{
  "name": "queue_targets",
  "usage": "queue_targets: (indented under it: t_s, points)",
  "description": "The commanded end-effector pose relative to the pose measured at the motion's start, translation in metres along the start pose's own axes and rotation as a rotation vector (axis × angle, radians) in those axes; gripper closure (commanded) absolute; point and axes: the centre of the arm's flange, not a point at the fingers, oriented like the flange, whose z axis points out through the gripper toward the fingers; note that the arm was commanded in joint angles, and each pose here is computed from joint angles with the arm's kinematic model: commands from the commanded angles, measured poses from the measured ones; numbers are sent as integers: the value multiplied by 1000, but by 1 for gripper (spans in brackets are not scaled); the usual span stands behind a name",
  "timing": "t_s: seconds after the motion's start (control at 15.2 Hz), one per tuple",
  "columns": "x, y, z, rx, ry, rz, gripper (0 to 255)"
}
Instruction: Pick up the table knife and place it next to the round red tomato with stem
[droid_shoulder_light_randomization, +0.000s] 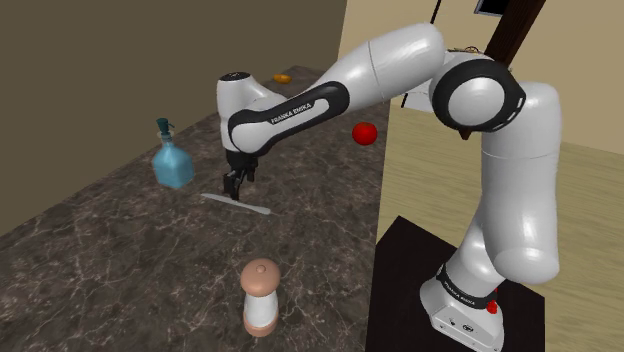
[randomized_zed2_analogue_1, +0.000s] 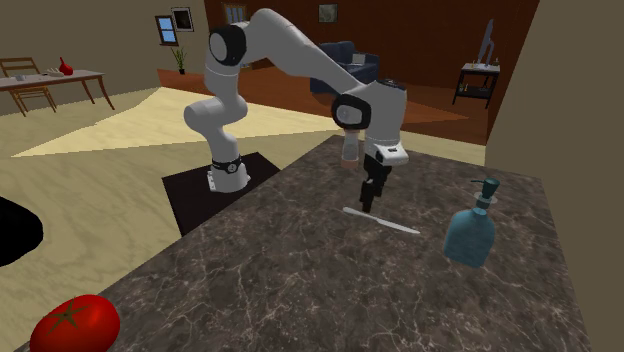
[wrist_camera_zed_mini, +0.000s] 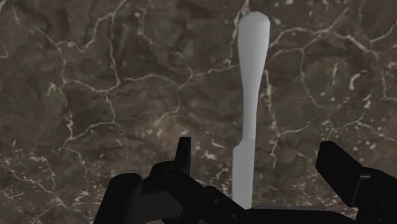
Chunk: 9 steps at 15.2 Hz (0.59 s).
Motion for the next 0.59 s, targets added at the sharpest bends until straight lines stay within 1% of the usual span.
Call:
queue_targets:
  t_s: [0.0,0.46,0.53]
  points:
    - [11,-8,9,-2,-1,-17,0]
    - [11,-8,49,-2,-1,-17,0]
    - [10,-8,49,-1,-1,-17,0]
